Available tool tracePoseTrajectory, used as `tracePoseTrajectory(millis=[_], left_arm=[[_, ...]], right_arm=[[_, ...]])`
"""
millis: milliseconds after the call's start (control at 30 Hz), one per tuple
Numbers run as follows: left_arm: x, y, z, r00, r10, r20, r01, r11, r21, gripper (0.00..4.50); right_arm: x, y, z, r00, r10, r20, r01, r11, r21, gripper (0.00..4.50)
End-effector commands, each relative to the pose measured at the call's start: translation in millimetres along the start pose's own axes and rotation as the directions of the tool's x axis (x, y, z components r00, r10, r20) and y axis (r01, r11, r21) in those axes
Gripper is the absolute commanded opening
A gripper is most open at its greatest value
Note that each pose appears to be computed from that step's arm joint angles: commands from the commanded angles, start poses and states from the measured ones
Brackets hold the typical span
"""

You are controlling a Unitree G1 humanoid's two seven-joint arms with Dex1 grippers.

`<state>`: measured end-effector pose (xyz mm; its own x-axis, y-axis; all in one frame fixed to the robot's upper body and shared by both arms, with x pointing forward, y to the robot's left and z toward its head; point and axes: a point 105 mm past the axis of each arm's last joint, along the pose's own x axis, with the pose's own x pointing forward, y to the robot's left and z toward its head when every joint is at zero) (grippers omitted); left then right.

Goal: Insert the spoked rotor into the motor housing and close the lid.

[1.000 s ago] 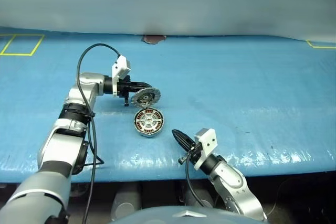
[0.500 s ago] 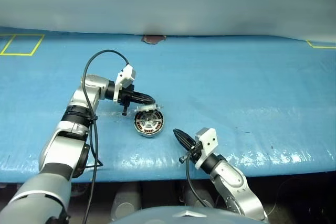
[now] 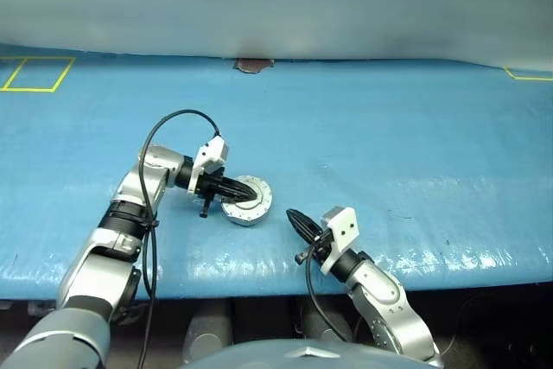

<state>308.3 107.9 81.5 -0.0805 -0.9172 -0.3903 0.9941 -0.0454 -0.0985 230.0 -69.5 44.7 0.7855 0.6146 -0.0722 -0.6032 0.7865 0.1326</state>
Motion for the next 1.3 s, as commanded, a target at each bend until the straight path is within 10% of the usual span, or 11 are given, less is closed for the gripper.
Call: tracePoseTrajectory(millis=[33, 467, 800, 1300], left_arm=[[2.1, -8.7, -16.6, 0.999, 0.003, -0.052, -0.003, 1.000, -0.002, 0.03], [-13.7, -19.2, -3.6, 0.914, 0.377, 0.152, -0.387, 0.921, 0.044, 0.03], [-27.7, -43.8, 3.0, 0.707, 0.651, 0.278, -0.658, 0.749, -0.082, 0.03], [-36.2, -73.3, -10.1, 0.572, 0.769, 0.284, -0.756, 0.629, -0.180, 0.00]], right_arm=[[1.9, -3.7, 10.2, 1.000, -0.004, 0.031, 0.005, 1.000, -0.009, 0.00], [20.3, -19.0, 36.5, 0.993, 0.095, -0.070, -0.106, 0.977, -0.185, 0.00], [48.6, -6.3, 65.4, 0.949, 0.293, -0.119, -0.315, 0.908, -0.275, 0.00], [86.7, 7.6, 58.7, 0.802, 0.529, -0.276, -0.593, 0.760, -0.265, 4.46]])
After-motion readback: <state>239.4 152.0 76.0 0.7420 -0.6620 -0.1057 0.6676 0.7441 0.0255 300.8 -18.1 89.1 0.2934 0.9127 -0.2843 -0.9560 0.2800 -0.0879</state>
